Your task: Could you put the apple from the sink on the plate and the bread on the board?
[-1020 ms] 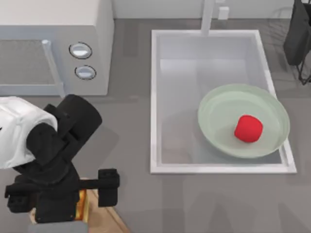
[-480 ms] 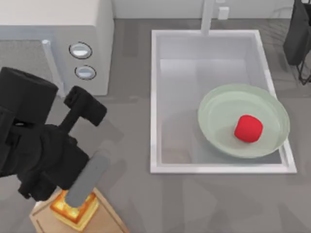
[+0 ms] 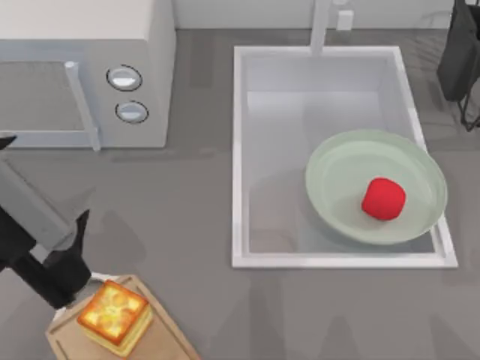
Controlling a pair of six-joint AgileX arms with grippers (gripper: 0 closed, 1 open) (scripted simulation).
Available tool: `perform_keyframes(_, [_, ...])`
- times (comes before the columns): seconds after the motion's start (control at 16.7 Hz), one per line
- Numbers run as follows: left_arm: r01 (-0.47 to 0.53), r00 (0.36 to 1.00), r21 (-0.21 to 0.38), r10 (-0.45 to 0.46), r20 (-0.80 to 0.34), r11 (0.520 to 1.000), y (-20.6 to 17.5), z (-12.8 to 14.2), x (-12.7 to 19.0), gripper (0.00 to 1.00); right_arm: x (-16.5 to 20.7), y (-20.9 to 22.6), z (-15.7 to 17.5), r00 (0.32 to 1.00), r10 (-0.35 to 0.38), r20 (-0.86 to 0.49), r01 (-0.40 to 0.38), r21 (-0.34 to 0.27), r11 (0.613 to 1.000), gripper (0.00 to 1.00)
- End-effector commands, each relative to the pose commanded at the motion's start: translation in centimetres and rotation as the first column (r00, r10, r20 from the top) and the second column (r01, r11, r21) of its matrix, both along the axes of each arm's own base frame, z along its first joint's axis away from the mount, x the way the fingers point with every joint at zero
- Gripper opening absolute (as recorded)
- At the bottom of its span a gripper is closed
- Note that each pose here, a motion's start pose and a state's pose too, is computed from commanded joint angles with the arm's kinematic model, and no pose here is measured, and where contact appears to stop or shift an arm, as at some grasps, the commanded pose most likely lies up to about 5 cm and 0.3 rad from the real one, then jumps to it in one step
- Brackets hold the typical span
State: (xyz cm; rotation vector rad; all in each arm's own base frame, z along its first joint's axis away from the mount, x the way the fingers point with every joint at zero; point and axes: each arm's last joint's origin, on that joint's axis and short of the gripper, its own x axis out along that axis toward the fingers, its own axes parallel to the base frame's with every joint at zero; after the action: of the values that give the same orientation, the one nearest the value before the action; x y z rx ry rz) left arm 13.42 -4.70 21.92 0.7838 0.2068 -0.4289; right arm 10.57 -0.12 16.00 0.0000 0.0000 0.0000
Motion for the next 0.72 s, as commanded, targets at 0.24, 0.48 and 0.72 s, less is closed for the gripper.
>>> perform_keyframes(0.24, [-0.206,0.97,-0.431,0.243,0.032,0.878,2.4,-2.4,-1.9,1.0,0.0,0.0,0.0,1.0,0.0,0.0,0.0,0.0,1.0,1.0])
perform_keyframes(0.48, [-0.278,0.919,-0.66,0.394,0.03,0.698,4.0,-4.8,-2.7,1.0,0.0,0.0,0.0,1.0,0.0,0.0,0.0,0.0,1.0,1.0])
perform_keyframes(0.72, [-0.296,0.894,-0.72,0.447,0.022,0.628,4.6,-5.9,-2.8,1.0,0.0,0.0,0.0,1.0,0.0,0.0,0.0,0.0,1.0,1.0])
